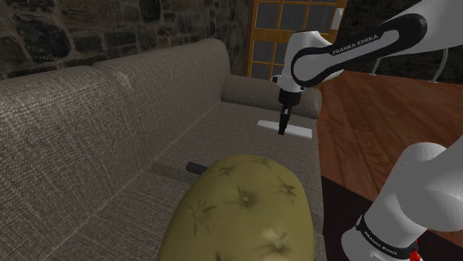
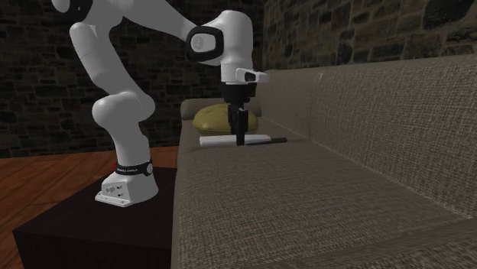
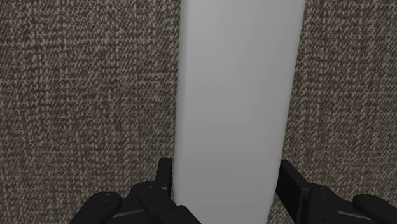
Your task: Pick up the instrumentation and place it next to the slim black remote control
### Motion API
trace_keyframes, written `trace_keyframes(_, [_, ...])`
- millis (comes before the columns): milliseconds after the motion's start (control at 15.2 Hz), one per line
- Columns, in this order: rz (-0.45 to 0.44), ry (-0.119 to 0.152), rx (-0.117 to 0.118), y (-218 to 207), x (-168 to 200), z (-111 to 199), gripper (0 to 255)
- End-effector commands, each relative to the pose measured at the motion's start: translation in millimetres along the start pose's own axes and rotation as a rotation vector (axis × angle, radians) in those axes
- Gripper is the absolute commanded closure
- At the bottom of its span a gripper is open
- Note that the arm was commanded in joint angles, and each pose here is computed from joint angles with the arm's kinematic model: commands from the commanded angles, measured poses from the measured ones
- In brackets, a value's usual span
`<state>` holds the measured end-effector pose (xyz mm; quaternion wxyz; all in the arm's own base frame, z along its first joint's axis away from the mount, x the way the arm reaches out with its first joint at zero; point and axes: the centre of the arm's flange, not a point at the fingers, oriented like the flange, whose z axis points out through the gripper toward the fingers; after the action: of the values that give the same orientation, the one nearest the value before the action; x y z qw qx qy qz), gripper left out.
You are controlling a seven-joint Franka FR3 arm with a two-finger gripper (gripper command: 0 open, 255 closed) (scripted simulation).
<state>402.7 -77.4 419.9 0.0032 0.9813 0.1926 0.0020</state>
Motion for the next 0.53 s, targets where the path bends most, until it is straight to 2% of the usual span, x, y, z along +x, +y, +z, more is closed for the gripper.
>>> trace_keyframes(0, [0.001,0.0,-0.001,-26,-5,1,255])
trace_keyframes(462, [0.001,0.0,-0.001,-117,-21,0,255])
